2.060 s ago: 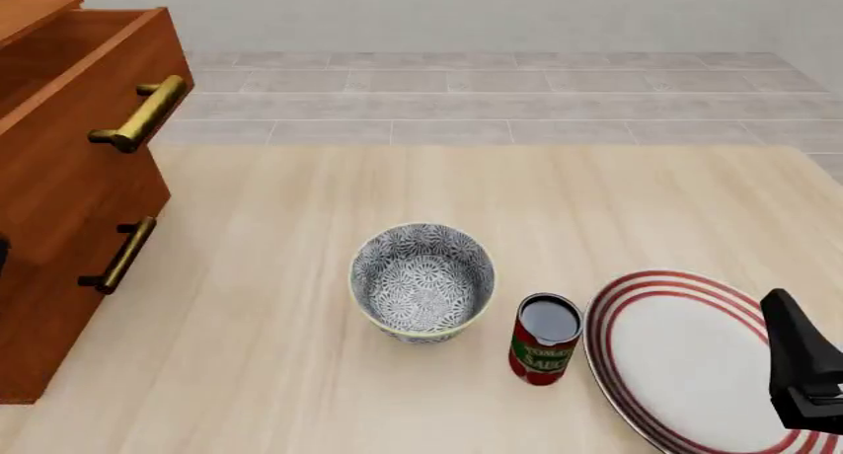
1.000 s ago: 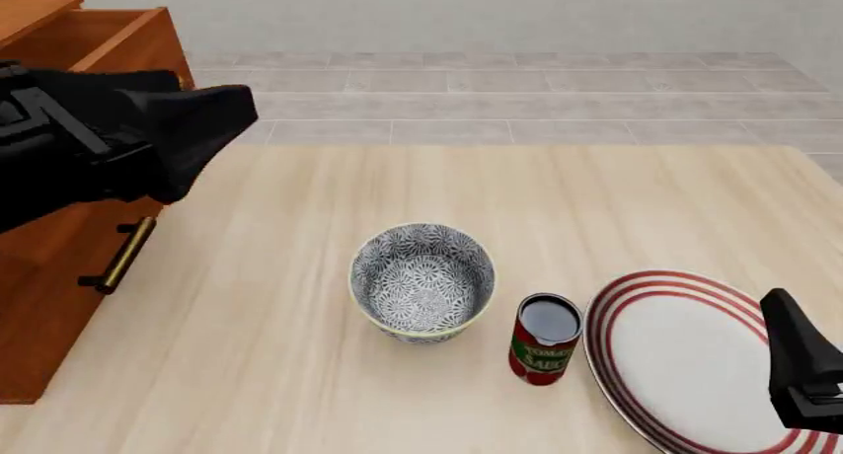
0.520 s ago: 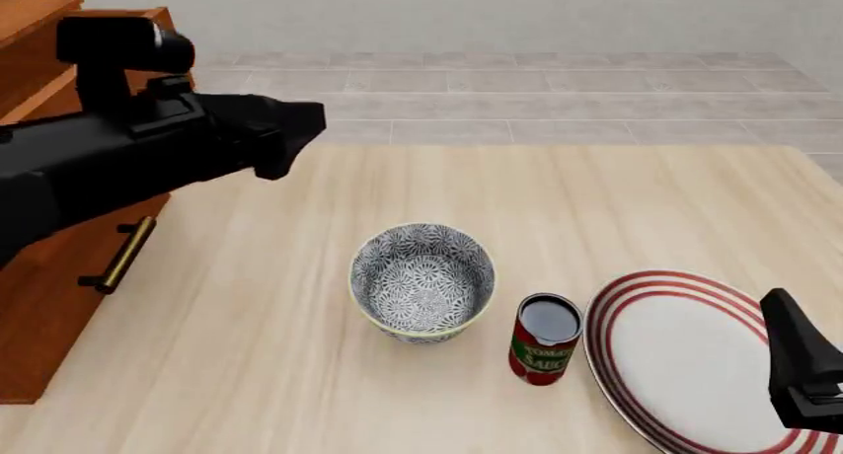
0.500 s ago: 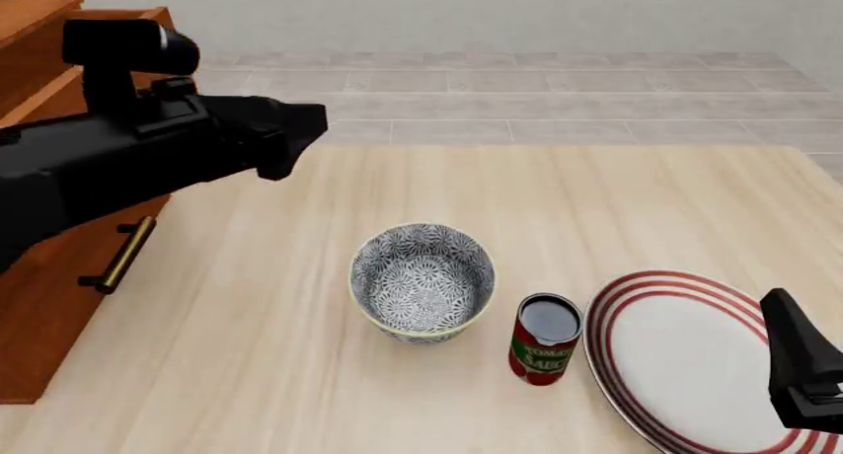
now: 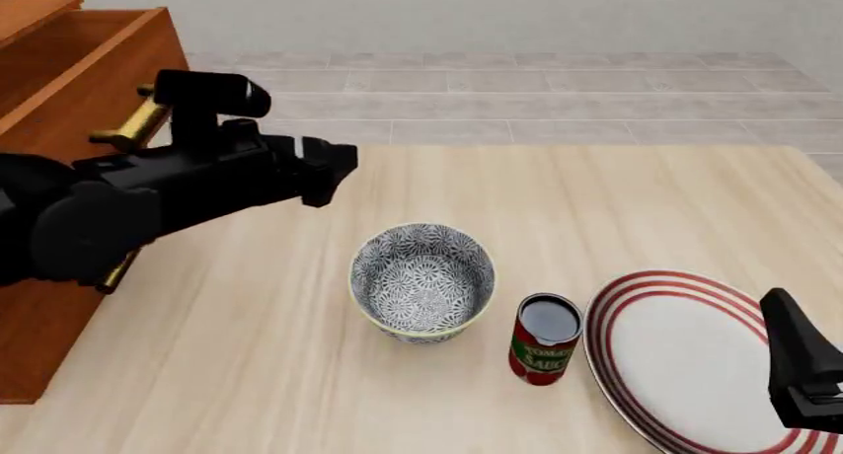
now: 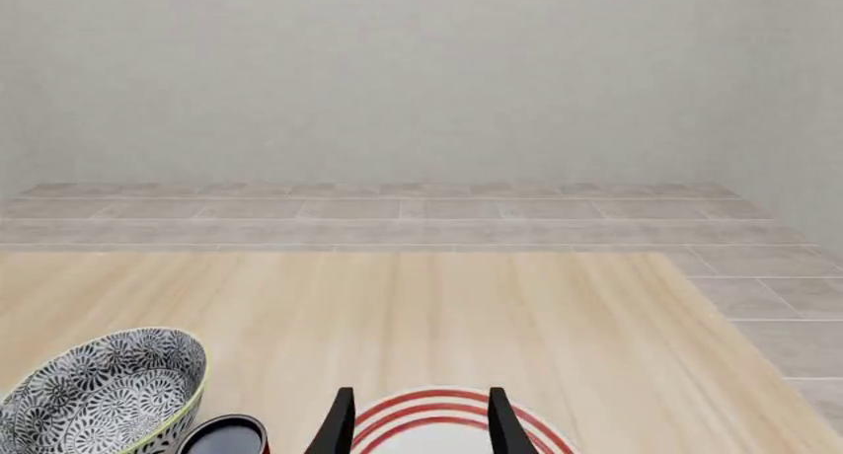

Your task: Put the bowl on top of the cabinet.

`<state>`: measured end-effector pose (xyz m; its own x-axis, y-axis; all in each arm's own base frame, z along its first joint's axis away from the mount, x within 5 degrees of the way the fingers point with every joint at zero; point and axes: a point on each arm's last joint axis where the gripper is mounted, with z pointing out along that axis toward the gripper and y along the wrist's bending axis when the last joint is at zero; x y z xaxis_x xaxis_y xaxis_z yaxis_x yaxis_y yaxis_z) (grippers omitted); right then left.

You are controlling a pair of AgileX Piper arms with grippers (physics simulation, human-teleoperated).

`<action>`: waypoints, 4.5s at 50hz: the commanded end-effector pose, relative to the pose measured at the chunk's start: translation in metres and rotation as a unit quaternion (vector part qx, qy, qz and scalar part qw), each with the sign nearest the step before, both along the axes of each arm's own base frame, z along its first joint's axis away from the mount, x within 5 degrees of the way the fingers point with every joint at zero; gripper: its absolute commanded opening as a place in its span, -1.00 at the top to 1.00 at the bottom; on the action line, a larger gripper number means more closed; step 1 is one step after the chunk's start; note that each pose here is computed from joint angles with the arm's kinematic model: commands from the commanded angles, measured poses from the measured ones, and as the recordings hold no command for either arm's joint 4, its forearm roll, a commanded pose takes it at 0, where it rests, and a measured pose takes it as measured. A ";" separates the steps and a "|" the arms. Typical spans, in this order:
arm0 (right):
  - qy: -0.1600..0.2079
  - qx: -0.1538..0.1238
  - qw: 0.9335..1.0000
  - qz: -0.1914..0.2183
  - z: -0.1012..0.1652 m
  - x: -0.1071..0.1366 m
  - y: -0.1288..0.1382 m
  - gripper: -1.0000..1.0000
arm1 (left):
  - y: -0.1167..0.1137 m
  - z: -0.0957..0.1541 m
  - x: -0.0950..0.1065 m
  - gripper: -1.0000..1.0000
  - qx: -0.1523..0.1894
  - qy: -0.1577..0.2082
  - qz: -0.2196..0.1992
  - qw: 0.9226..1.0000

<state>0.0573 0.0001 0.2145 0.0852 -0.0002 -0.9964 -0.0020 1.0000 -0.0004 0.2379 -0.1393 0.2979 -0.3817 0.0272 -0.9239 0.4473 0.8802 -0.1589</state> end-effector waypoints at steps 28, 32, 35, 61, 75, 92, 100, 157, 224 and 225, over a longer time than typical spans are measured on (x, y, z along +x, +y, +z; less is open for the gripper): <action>0.000 0.000 1.000 0.000 0.000 0.000 0.000 -1.00 | -0.025 -0.071 0.024 -1.00 0.035 0.052 -0.016 0.998; 0.000 0.000 1.000 0.000 0.000 0.000 0.000 -1.00 | -0.027 -0.079 0.025 -1.00 0.039 0.058 -0.019 0.997; 0.000 0.000 1.000 0.000 0.000 0.000 0.000 -1.00 | -0.028 -0.083 0.026 -1.00 0.041 0.061 -0.019 0.997; 0.000 0.000 1.000 0.000 0.000 0.000 0.000 -1.00 | -0.033 -0.114 0.027 -1.00 0.049 0.077 -0.024 0.996; 0.000 0.000 1.000 0.000 0.000 0.000 0.000 -1.00 | -0.034 -0.132 0.030 -1.00 0.056 0.088 -0.023 0.994; 0.000 0.000 1.000 0.000 0.000 0.000 0.000 -1.00 | -0.038 -0.163 0.032 -1.00 0.070 0.107 -0.027 0.991; 0.000 0.000 1.000 0.000 0.000 0.000 0.000 -1.00 | -0.041 -0.177 0.030 -1.00 0.078 0.113 -0.034 0.990; 0.000 0.000 1.000 0.000 0.000 0.000 0.000 -1.00 | -0.019 -0.123 -0.001 1.00 0.065 0.055 -0.041 0.996; 0.000 0.000 1.000 0.000 0.000 0.000 0.000 -1.00 | 0.004 -0.021 -0.058 1.00 0.016 -0.030 -0.067 0.997; 0.000 0.000 1.000 0.000 0.000 0.000 0.000 -1.00 | 0.005 -0.019 -0.060 1.00 0.015 -0.034 -0.070 0.997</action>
<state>0.0573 0.0001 0.2144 0.0852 -0.0002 -0.9964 -0.0021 1.0000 -0.0004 0.1883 -0.1380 0.2619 -0.3389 0.1296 -0.9318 0.5626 0.8218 -0.0904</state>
